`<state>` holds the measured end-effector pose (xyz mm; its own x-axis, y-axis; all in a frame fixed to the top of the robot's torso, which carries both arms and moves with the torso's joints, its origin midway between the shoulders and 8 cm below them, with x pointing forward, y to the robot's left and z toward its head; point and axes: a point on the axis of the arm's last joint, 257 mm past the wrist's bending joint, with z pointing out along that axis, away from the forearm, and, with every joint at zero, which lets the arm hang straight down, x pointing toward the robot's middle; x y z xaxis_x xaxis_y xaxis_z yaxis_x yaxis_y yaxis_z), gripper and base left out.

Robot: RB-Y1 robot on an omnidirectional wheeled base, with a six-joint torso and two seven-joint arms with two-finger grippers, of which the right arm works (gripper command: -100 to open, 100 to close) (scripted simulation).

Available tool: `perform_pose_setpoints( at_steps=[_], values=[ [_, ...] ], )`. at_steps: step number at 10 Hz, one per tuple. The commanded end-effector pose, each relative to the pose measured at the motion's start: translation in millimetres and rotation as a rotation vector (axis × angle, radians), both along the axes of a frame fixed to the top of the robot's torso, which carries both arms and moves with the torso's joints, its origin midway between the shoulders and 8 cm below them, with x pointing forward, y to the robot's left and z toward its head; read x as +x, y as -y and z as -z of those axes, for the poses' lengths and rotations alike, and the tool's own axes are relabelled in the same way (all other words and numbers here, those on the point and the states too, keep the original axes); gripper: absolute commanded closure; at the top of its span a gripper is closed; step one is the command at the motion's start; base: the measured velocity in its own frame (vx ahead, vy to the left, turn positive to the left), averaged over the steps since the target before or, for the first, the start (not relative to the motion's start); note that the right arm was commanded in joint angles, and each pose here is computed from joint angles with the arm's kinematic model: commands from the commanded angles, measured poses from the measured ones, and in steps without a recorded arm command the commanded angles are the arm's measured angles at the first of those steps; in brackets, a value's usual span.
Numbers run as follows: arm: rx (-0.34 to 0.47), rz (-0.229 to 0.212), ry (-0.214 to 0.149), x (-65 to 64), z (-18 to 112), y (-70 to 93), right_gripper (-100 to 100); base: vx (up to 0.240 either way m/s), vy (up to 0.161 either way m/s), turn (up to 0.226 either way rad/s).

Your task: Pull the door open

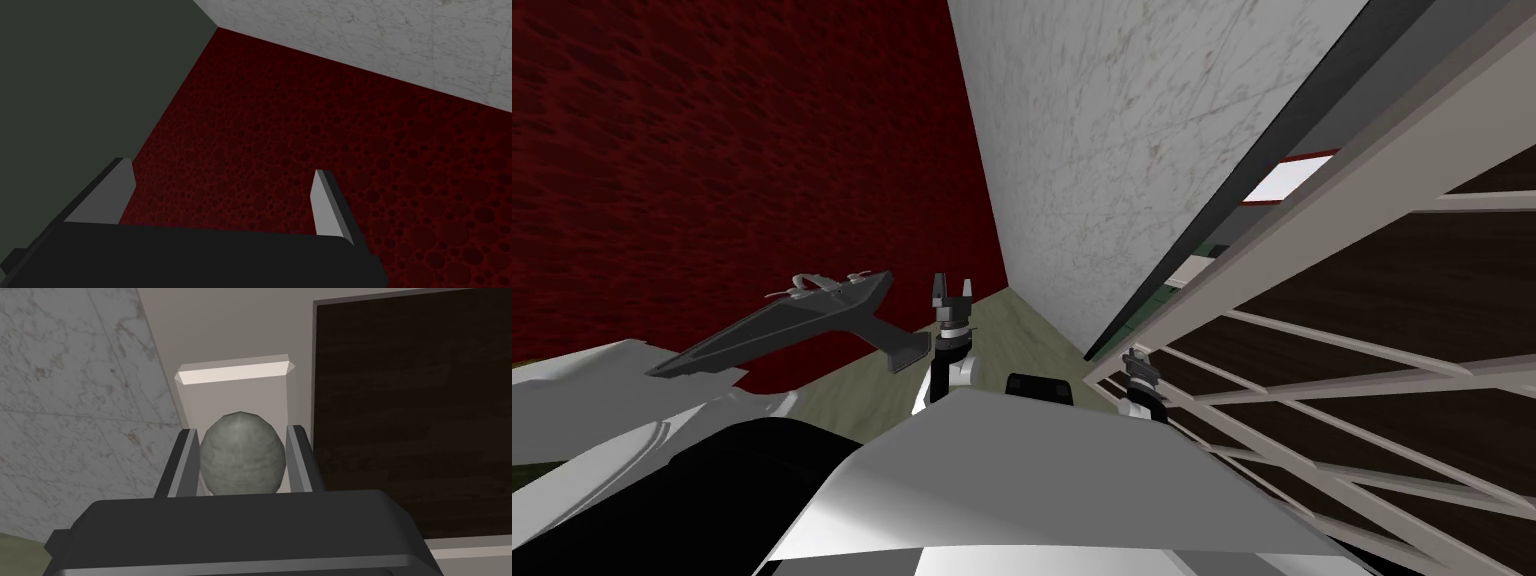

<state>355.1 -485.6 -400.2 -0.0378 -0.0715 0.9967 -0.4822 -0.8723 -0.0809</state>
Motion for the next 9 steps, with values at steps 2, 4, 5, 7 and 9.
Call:
perform_pose_setpoints(
  at_steps=[2,4,5,7,9],
  values=[
    [0.002,-0.004,0.005,2.3,-1.0,-2.2,100,-0.186,-0.02,0.095],
    [0.004,-0.045,0.003,5.2,0.2,-14.4,100,-0.176,0.049,0.05],
    [0.004,-0.06,0.003,6.2,0.0,-18.4,100,-0.241,0.01,0.037],
    [0.004,-0.101,0.004,8.5,-0.3,-29.3,100,-0.24,0.005,0.062],
    [0.004,-0.142,0.004,10.2,-0.3,-40.6,100,-0.288,0.014,0.063]
  ],
)
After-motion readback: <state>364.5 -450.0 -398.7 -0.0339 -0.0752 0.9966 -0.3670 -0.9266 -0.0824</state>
